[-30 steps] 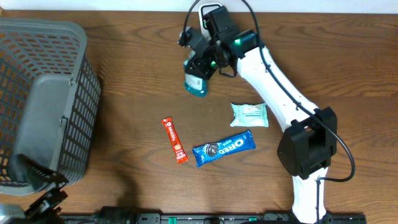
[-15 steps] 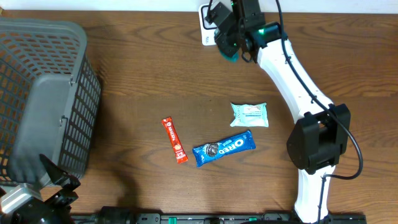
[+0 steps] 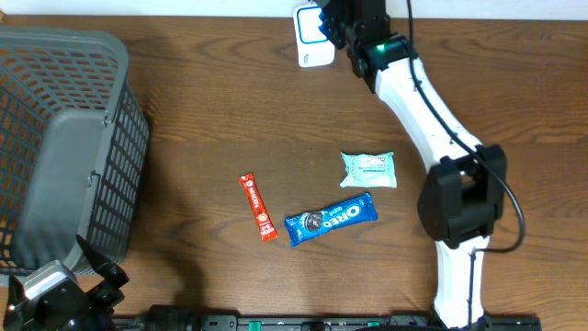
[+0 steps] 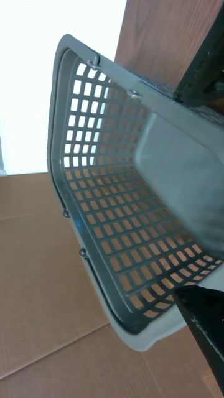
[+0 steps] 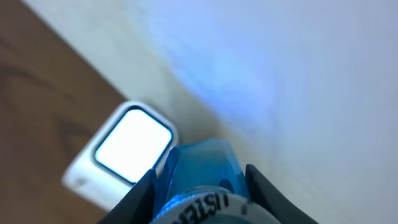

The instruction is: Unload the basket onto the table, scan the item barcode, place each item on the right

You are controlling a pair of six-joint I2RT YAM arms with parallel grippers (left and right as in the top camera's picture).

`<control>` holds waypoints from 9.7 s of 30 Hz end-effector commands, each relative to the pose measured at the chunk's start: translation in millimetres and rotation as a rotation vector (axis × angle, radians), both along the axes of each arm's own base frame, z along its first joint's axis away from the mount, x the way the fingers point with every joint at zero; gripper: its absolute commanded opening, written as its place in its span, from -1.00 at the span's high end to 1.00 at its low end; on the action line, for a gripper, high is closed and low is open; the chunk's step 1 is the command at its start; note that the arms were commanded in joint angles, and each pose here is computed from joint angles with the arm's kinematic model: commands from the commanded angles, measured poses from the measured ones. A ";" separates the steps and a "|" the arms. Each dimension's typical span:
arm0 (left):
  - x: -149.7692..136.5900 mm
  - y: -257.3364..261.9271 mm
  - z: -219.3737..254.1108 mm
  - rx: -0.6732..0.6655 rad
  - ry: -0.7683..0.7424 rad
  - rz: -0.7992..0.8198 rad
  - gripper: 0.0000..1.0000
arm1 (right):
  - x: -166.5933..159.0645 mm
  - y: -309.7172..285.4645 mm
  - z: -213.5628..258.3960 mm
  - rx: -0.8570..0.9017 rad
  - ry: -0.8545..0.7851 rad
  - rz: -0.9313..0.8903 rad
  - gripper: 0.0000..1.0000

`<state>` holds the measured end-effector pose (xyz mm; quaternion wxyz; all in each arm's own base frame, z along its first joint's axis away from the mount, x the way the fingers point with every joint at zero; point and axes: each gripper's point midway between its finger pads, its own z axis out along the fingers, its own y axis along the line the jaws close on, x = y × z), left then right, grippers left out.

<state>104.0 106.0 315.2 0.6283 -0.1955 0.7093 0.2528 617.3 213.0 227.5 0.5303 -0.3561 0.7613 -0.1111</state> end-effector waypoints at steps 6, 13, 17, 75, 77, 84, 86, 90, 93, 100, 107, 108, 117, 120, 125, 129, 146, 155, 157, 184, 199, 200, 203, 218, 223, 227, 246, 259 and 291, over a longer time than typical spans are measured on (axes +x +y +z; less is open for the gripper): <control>-2.6 0.9 1.7 0.004 -0.009 0.006 -0.84 | 32.1 8.2 -30.2 -0.094 -0.142 -0.126 0.56; -2.5 0.8 1.7 0.004 -0.009 0.006 -0.84 | 33.0 37.3 -27.7 -0.091 -0.253 -0.149 0.49; -2.5 0.8 1.7 0.004 -0.009 0.006 -0.84 | 30.0 50.6 -27.4 -0.078 -0.270 -0.130 0.43; -2.6 0.9 1.7 0.004 -0.009 0.006 -0.84 | -122.9 -454.3 -73.6 -0.028 0.445 -1.249 0.43; -2.6 0.9 1.7 0.004 -0.009 0.006 -0.84 | -134.9 -483.5 -72.9 -0.025 0.442 -1.295 0.41; -2.6 0.9 1.7 0.004 -0.009 0.006 -0.84 | -163.0 -533.9 -86.8 0.051 0.479 -1.340 0.39; -2.6 0.9 1.7 0.004 -0.008 0.006 -0.84 | -169.3 -544.8 -92.1 0.086 0.483 -1.346 0.38; -2.6 0.9 1.7 0.004 -0.009 0.006 -0.84 | -181.8 -564.0 -102.0 0.135 0.484 -1.365 0.35; -2.6 0.9 1.7 0.004 -0.009 0.006 -0.84 | -188.0 -572.4 -110.6 0.178 0.488 -1.362 0.30; 0.7 -2.6 10.0 -0.001 -0.050 -0.019 -0.84 | -179.8 -567.0 -116.5 0.282 0.493 -1.283 -0.99; 21.1 -26.3 46.5 -0.009 -0.242 -0.179 -0.84 | -162.4 -546.9 -100.3 0.274 0.463 -1.235 -0.99; 25.6 -30.4 48.3 -0.008 -0.259 -0.204 -0.84 | -158.3 -540.9 -94.2 0.278 0.452 -1.218 -0.99; 67.5 -51.8 42.7 -0.157 -0.474 -0.339 -0.84 | -128.3 -397.8 27.0 0.449 0.348 -0.829 -0.99; 78.0 -54.8 34.8 -0.172 -0.507 -0.357 -0.84 | -135.9 -331.0 65.0 0.543 0.361 -0.624 -0.98; 98.2 -56.6 4.0 -0.173 -0.499 -0.360 -0.84 | -154.2 -245.8 94.6 0.759 0.456 -0.451 -0.99; 105.7 -58.6 -4.9 -0.163 -0.574 -0.376 -0.84 | -166.1 -200.8 85.9 0.773 0.567 -0.384 -0.99; 125.7 -75.3 -50.2 -0.163 -0.516 -0.467 -0.84 | -209.4 -62.5 62.4 0.602 0.768 -0.165 -0.99; 132.5 -75.8 -74.0 -0.179 -0.414 -0.458 -0.84 | -223.3 -25.7 61.3 0.605 0.812 -0.118 -0.98; 132.9 -75.9 -75.5 -0.181 -0.407 -0.458 -0.84 | -226.8 -16.0 58.2 0.613 0.835 -0.120 -0.98; 133.3 -75.9 -76.8 -0.181 -0.401 -0.457 -0.84 | -280.1 71.1 -87.5 0.257 1.178 -0.230 -0.98; 133.3 -75.9 -76.8 -0.181 -0.401 -0.457 -0.84 | -339.0 126.5 -143.8 0.103 1.146 -0.165 -0.99; 133.3 -75.9 -76.8 -0.181 -0.401 -0.457 -0.84 | -340.9 130.7 -150.6 0.092 1.122 -0.153 -0.99; 133.3 -75.9 -76.8 -0.181 -0.401 -0.457 -0.84 | -344.8 141.7 -166.1 0.072 1.058 -0.124 -0.99; 133.3 -75.9 -76.8 -0.181 -0.401 -0.457 -0.84 | -331.5 162.3 -202.7 0.191 0.870 -0.162 -0.40; 133.3 -75.9 -76.8 -0.181 -0.401 -0.457 -0.84 | -337.2 159.4 -212.5 0.194 0.884 -0.170 -0.25; 133.3 -75.9 -76.8 -0.181 -0.401 -0.457 -0.84 | -346.7 152.9 -223.2 0.173 0.905 -0.187 -0.29; 133.3 -75.9 -76.8 -0.181 -0.401 -0.457 -0.84 | -359.8 128.2 -260.6 0.041 0.862 -0.250 0.98; 133.3 -75.9 -76.8 -0.181 -0.401 -0.457 -0.84 | -442.7 160.7 -150.1 0.272 1.626 0.243 0.98; 133.3 -75.9 -76.8 -0.181 -0.401 -0.457 -0.84 | -394.4 149.3 -25.4 0.801 0.900 1.511 0.98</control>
